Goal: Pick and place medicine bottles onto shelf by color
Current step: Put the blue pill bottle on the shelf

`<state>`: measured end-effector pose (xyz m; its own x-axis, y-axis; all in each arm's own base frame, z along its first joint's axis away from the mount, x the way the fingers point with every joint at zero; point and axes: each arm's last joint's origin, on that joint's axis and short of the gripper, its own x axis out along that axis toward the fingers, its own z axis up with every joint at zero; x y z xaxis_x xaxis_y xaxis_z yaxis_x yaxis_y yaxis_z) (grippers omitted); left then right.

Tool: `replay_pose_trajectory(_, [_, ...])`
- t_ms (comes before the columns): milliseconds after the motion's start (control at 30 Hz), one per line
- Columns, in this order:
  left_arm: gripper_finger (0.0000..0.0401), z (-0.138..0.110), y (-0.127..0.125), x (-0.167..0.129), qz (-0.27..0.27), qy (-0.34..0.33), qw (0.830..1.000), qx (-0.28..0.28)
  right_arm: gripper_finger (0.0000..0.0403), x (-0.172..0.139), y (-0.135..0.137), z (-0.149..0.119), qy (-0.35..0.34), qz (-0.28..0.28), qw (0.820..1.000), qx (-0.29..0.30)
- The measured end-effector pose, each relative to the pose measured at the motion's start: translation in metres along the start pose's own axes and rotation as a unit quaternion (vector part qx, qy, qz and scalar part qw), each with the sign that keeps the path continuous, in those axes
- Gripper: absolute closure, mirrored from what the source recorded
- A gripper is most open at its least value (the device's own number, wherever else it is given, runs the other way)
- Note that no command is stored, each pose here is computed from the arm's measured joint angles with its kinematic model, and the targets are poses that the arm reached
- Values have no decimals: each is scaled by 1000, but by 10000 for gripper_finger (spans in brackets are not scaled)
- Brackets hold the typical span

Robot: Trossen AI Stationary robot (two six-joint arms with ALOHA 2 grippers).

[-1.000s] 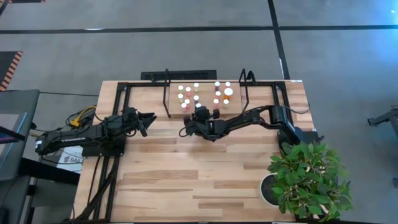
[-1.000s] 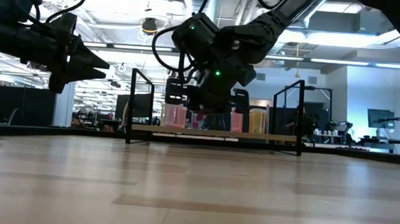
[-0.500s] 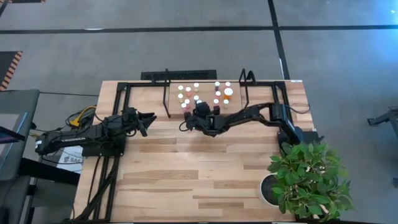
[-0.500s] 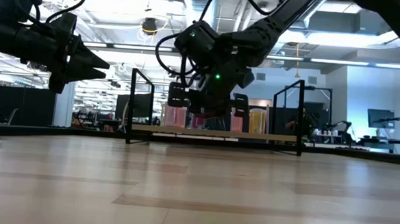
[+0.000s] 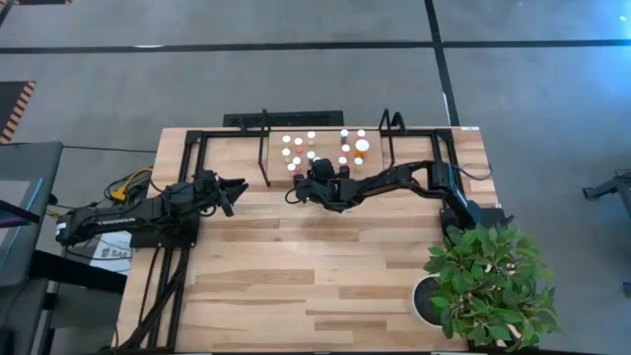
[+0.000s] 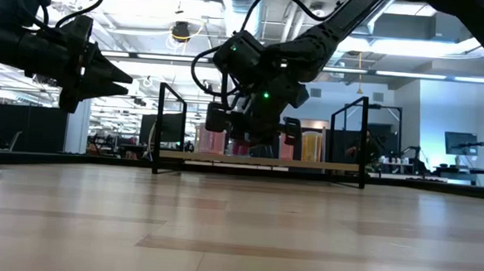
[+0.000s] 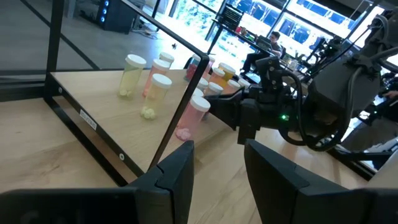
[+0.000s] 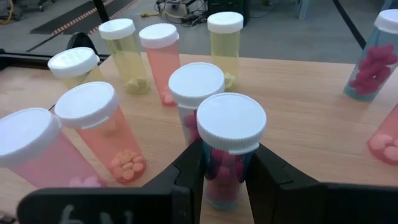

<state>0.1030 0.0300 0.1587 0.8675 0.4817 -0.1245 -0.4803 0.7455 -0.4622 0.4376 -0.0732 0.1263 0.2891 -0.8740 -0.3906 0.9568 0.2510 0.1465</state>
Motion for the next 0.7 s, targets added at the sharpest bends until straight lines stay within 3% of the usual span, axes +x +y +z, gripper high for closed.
replay_pose_trajectory(700, [273,0,0,0,0,0,1000,0,297,-14,2,-10,19,6,999,-37])
